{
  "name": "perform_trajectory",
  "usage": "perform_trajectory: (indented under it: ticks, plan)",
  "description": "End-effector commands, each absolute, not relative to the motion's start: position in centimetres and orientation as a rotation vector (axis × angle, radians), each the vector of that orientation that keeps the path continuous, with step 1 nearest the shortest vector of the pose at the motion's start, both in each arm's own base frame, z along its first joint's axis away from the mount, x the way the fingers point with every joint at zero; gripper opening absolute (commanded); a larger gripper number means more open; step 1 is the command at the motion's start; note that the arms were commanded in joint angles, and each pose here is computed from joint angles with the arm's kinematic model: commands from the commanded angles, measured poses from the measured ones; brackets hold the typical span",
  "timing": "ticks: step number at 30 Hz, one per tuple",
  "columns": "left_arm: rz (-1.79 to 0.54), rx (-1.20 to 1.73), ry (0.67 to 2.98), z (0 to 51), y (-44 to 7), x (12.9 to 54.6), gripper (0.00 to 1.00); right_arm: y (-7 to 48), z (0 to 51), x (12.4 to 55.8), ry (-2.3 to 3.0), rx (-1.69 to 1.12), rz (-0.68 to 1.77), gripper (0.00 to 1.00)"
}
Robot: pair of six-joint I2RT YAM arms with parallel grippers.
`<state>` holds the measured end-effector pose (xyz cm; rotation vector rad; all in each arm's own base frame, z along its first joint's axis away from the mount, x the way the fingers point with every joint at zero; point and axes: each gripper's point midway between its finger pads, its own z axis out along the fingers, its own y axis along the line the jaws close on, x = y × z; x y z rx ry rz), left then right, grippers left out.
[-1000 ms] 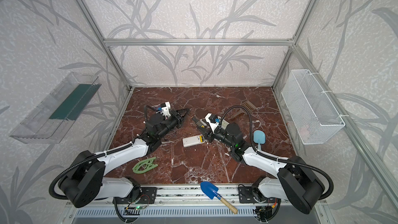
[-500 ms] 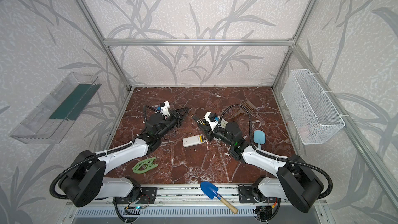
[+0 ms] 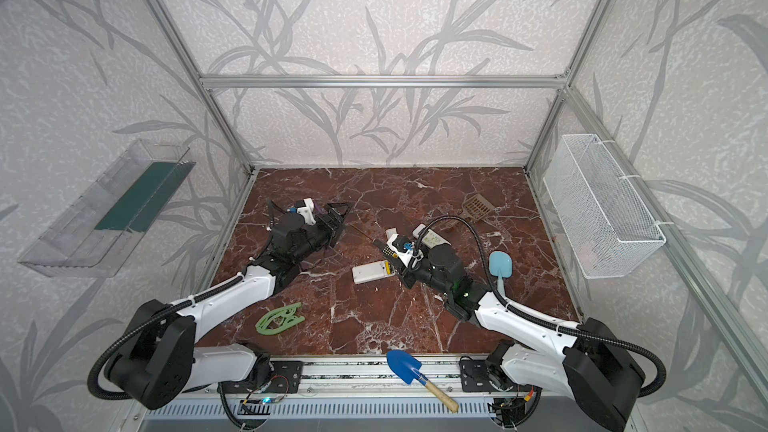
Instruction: Unload the batteries from the remote control
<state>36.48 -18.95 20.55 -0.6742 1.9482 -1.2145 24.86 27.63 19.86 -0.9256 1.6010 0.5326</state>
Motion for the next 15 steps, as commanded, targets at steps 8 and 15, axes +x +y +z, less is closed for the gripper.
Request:
perform_trajectory:
  ticks: [8,15]
  plan:
    - [-0.567,-0.136,2.226,20.1,-15.8,34.9,0.99,24.4,18.8,24.1,1.751,-0.899,0.329,0.0]
    - [-0.304,0.373,2.36,16.1,-17.4,33.9,0.99,22.9,17.4,23.4,1.944,-0.872,0.243,0.0]
